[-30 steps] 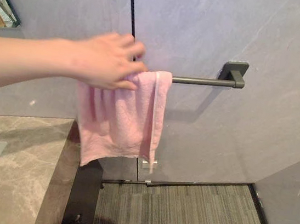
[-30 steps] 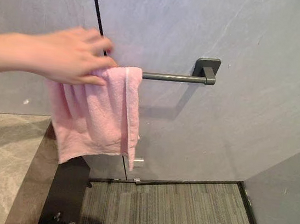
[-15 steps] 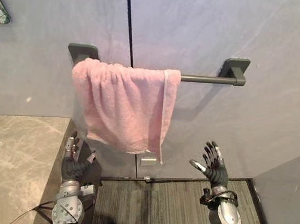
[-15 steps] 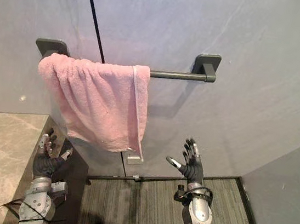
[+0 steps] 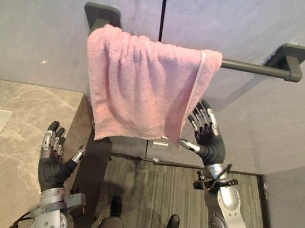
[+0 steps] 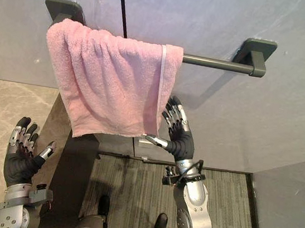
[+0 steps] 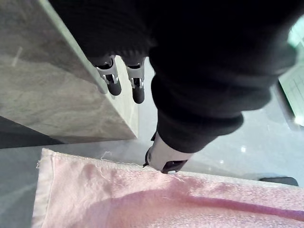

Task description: Organize washtable

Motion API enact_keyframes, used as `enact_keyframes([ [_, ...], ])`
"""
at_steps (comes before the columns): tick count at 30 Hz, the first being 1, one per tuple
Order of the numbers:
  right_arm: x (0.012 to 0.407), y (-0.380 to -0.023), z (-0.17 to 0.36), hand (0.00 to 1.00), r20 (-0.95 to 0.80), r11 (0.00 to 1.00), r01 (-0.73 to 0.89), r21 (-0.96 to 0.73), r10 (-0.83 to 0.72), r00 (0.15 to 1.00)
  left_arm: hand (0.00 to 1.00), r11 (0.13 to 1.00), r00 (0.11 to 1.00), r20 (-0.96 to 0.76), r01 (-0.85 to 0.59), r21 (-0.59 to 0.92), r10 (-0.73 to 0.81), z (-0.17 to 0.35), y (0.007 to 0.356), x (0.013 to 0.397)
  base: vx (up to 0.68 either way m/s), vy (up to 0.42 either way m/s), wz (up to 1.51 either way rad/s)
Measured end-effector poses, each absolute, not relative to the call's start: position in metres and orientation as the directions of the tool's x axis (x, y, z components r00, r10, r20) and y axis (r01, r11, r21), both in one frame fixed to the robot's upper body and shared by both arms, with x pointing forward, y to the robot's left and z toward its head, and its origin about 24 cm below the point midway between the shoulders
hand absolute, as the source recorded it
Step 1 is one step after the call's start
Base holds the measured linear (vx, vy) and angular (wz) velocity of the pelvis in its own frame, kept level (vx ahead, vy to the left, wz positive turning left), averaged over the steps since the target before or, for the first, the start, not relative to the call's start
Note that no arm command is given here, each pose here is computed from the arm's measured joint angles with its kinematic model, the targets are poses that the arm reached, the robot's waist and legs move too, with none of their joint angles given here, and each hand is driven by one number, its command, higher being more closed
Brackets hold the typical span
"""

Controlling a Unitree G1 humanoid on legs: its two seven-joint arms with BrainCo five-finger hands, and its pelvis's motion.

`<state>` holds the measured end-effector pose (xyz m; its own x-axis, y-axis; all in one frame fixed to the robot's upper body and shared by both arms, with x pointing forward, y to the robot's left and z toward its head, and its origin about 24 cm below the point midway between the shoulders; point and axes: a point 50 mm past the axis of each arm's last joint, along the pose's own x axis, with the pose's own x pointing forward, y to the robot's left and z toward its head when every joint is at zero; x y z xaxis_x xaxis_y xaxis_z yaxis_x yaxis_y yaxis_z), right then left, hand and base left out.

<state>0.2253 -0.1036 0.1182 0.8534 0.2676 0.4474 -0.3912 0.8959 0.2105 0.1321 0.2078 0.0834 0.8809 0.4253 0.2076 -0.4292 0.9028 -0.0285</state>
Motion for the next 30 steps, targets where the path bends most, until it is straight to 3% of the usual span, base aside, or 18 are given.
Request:
enact_keyframes([
  [7, 0.232, -0.085, 0.138, 0.0, 0.519, 0.855, -0.477, 0.202, 0.32, 0.793, 0.0, 0.939, 0.86, 0.386, -0.337, -0.065, 0.335, 0.118, 0.199, 0.151, 0.0, 0.0, 0.03],
  [12, 0.246, -0.073, 0.166, 0.0, 0.603, 0.833, -0.534, 0.145, 0.354, 0.715, 0.0, 0.974, 0.754, 0.625, -0.22, -0.054, 0.205, 0.167, 0.189, 0.186, -0.01, -0.003, 0.0],
  [18, 0.255, -0.068, 0.177, 0.0, 0.626, 0.838, -0.526, 0.142, 0.336, 0.704, 0.0, 0.987, 0.687, 0.712, -0.147, -0.061, 0.147, 0.191, 0.181, 0.2, 0.02, 0.008, -0.07],
  [19, 0.255, -0.068, 0.178, 1.0, 0.628, 0.84, -0.523, 0.144, 0.331, 0.705, 1.0, 0.989, 0.689, 0.712, -0.133, -0.067, 0.14, 0.191, 0.18, 0.201, 0.02, 0.001, -0.04],
  [30, 0.259, -0.069, 0.183, 1.0, 0.633, 0.855, -0.492, 0.164, 0.291, 0.717, 1.0, 0.986, 0.694, 0.71, 0.006, -0.166, 0.115, 0.194, 0.174, 0.205, 0.0, 0.001, -0.01],
])
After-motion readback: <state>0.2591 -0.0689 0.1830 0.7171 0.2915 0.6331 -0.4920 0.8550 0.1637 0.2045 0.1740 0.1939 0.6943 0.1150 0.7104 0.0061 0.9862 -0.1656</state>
